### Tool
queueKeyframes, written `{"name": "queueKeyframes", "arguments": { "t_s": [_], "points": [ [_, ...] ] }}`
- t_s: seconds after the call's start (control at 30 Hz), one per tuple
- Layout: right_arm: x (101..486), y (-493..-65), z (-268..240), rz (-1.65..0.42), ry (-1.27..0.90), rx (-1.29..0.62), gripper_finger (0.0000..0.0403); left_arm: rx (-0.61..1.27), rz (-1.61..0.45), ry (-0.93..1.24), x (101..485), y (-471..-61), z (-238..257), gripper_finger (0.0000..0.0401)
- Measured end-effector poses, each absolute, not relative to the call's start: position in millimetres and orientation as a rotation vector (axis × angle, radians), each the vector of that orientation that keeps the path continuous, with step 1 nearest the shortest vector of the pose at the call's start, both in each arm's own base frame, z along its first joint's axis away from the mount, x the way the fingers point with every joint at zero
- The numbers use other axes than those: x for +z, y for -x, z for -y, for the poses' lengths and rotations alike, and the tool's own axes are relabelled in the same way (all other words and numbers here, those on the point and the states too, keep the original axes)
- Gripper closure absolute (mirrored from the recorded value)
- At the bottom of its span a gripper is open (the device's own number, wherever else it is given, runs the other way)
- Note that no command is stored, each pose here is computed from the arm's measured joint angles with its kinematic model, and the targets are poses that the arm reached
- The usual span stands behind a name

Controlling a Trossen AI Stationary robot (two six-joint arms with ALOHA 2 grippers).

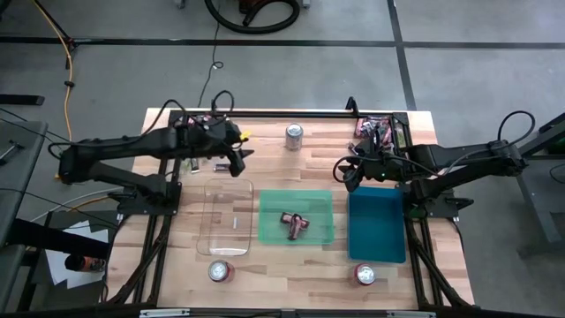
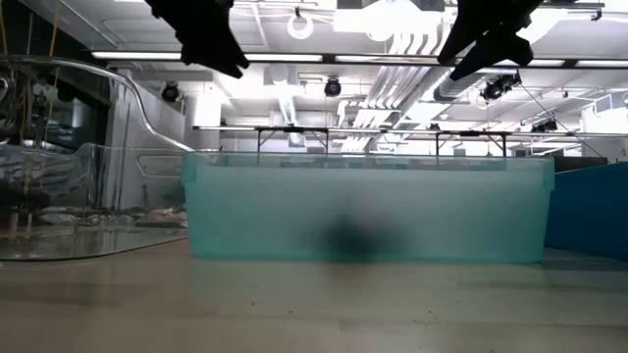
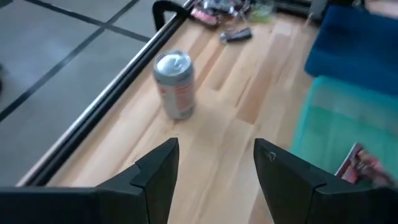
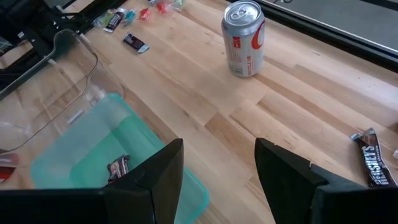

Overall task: Organize candy in baskets
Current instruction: Put the brown white chocolate bar into the transparent bin

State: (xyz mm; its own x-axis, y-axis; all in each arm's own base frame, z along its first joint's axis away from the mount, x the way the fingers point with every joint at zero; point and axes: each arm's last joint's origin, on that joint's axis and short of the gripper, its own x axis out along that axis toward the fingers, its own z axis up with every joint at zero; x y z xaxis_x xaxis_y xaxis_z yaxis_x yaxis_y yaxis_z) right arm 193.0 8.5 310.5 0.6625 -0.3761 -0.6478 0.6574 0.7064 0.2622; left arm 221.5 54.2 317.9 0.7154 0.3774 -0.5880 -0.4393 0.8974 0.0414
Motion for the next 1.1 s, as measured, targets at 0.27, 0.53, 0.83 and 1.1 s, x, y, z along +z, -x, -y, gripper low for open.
{"name": "queueKeyframes", "arguments": {
  "t_s": [0.27, 0.53, 0.83, 1.1],
  "points": [
    [310.9, -193.4, -8.5, -0.587, -0.530, -0.618, 0.0210, 0.576, -0.917, 0.378, 284.5, -200.9, -105.2, 0.0205],
    [310.8, -193.5, -8.6, -0.587, -0.538, -0.616, 0.0210, 0.538, -1.245, 0.553, 231.9, -205.2, -138.5, 0.0205],
    [310.7, -193.6, -9.0, -0.595, -0.546, -0.603, 0.0210, 0.429, -1.355, 0.648, 191.4, -222.6, -152.1, 0.0205],
    [310.6, -193.6, -9.2, -0.599, -0.546, -0.598, 0.0210, 0.448, -1.447, 0.676, 166.6, -227.5, -158.6, 0.0205]
  ]
}}
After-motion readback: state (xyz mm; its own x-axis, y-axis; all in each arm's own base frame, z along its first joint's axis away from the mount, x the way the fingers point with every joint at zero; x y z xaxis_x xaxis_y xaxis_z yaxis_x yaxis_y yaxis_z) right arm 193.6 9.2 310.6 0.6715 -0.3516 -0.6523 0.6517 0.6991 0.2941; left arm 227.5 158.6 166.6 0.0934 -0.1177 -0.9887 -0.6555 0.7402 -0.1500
